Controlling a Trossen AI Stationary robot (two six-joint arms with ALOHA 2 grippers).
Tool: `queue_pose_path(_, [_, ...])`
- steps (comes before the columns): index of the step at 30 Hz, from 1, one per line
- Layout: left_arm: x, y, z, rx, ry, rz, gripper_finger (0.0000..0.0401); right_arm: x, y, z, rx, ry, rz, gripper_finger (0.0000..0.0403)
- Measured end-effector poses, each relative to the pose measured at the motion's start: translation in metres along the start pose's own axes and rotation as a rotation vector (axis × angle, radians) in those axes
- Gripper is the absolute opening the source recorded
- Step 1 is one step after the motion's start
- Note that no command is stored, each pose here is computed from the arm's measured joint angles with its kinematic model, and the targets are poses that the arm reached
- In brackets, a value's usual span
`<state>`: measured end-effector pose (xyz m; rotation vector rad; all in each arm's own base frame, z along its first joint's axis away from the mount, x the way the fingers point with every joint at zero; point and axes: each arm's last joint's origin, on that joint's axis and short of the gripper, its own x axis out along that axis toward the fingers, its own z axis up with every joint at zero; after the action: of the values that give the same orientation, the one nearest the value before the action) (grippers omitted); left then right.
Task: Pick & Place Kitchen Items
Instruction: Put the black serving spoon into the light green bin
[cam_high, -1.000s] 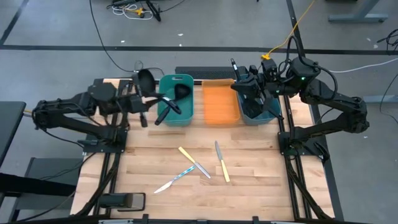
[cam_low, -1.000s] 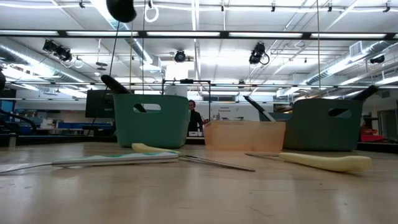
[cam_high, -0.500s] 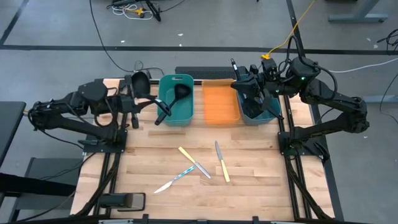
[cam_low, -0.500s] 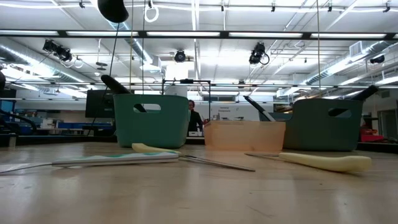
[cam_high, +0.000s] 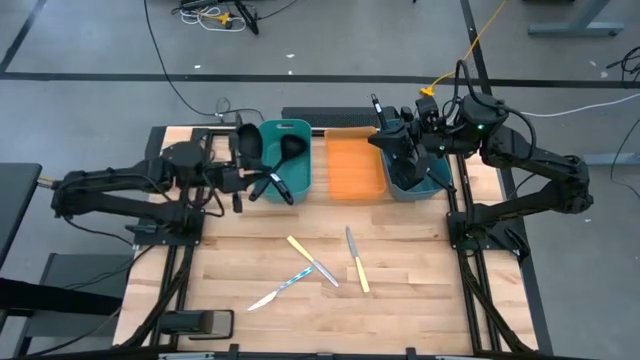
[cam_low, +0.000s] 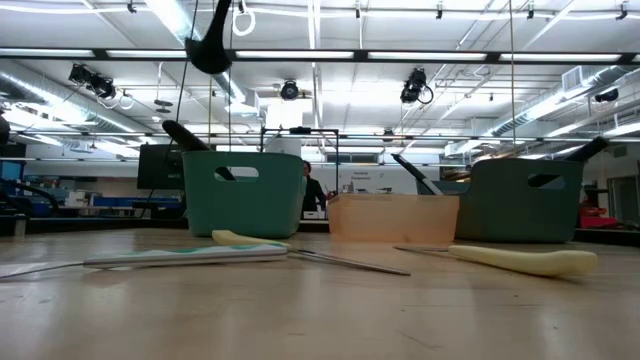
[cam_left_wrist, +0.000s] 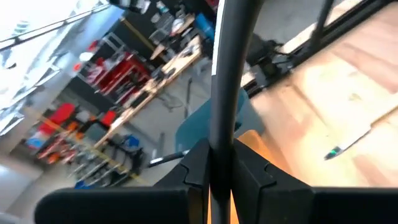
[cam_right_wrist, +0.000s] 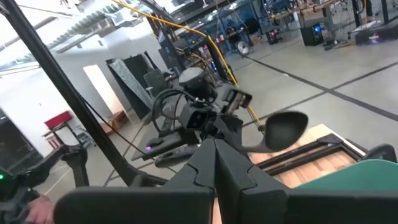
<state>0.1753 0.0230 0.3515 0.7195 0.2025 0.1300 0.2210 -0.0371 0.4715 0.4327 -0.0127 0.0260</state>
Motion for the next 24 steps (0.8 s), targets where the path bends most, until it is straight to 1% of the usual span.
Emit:
queue_pose_path(2, [0.007,-0.003,-0.008,-0.008,-0.017,-0.029,0.0044,0.001,0.000,0.000,0.000,0.001,0.000,0.0004])
queue_pose_path(4, [0.014,-0.006,-0.017,-0.009,-0.004,-0.053,0.0044,0.002,-0.001,-0.001,0.002,0.008,-0.004,0.0004])
queue_pose_path(9, [0.026,-0.005,-0.030,0.041,0.003,-0.068,0.0044,0.003,-0.003,-0.004,0.026,0.037,-0.017,0.0004])
queue_pose_path(11, [0.031,-0.006,-0.037,0.041,0.005,-0.085,0.0044,0.003,-0.003,-0.005,0.036,0.043,-0.021,0.0004])
queue_pose_path(24, [0.060,-0.002,-0.068,0.040,0.025,-0.201,0.0044,0.004,-0.003,-0.005,0.038,0.047,-0.023,0.0004])
